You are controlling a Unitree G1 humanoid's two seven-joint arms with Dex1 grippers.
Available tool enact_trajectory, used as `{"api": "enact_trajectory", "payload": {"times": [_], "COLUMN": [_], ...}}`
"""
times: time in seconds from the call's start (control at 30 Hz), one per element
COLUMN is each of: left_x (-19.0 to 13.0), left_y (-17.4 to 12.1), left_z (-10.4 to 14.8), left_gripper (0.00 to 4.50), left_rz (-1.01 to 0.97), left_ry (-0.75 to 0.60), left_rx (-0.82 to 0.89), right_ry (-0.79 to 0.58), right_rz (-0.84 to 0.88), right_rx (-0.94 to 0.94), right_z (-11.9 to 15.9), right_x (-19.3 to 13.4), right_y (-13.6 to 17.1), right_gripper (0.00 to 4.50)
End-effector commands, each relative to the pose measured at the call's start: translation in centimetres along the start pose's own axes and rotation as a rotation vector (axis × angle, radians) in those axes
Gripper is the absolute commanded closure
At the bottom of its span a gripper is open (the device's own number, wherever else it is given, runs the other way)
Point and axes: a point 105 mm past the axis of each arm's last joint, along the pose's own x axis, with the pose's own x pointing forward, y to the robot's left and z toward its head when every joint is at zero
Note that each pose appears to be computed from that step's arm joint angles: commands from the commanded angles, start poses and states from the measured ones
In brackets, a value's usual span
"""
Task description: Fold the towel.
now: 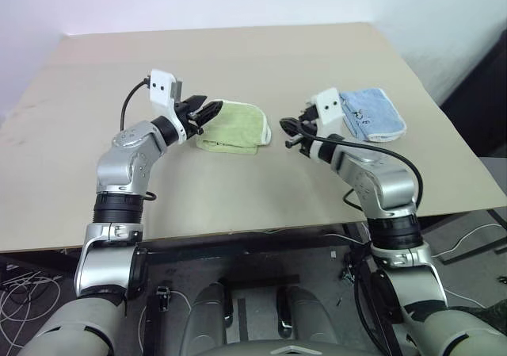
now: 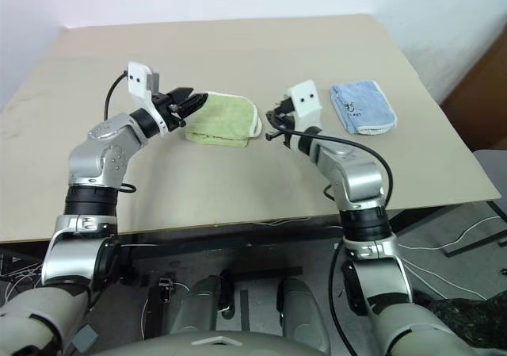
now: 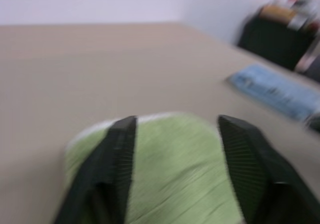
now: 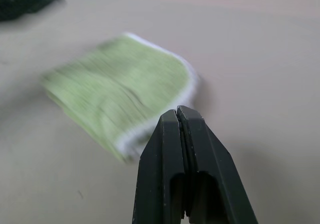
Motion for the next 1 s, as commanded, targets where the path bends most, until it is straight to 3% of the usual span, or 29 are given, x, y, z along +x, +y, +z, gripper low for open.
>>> {"api": "enact_trajectory", "payload": {"times": [0.03, 0.17, 0.37, 0.5, 0.6, 0.73, 0.8, 0.87, 1.0], "left_x": [1.3, 2.3, 2.2, 1.9, 1.9, 1.7, 0.5, -0.6, -1.8], "left_y": [-0.5, -0.9, 0.3, 0.5, 0.7, 1.5, 2.9, 4.0, 4.9], "left_z": [0.2, -2.2, -7.3, -8.1, -7.3, -0.3, 1.9, 2.4, 0.5], "left_gripper": [3.28, 4.49, 4.49, 4.49, 4.49, 4.49, 4.49, 4.49, 3.68], "left_rz": [-0.026, -0.053, 0.022, 0.026, 0.037, 0.037, 0.073, 0.100, 0.139], "left_ry": [0.009, 0.102, 0.317, 0.331, 0.272, -0.082, -0.181, -0.187, -0.086], "left_rx": [0.086, 0.086, 0.138, 0.129, 0.077, -0.194, -0.297, -0.360, -0.488], "right_ry": [-0.031, 0.028, 0.219, 0.230, 0.170, 0.016, -0.033, -0.062, -0.081], "right_rz": [0.028, 0.045, 0.051, 0.041, 0.034, 0.045, 0.045, 0.037, 0.005], "right_rx": [-0.033, -0.031, -0.018, -0.009, -0.013, -0.046, -0.042, -0.043, -0.039], "right_z": [0.8, -0.9, -6.6, -7.3, -6.0, -1.8, -0.2, 0.9, 1.6], "right_x": [2.2, 4.4, 5.8, 5.8, 5.9, 4.8, 3.7, 2.4, 0.1], "right_y": [0.6, 1.1, 1.6, 1.3, 1.0, 0.5, 0.3, 0.0, -0.5], "right_gripper": [4.50, 4.50, 4.50, 4.50, 4.50, 4.50, 4.50, 4.50, 4.50]}}
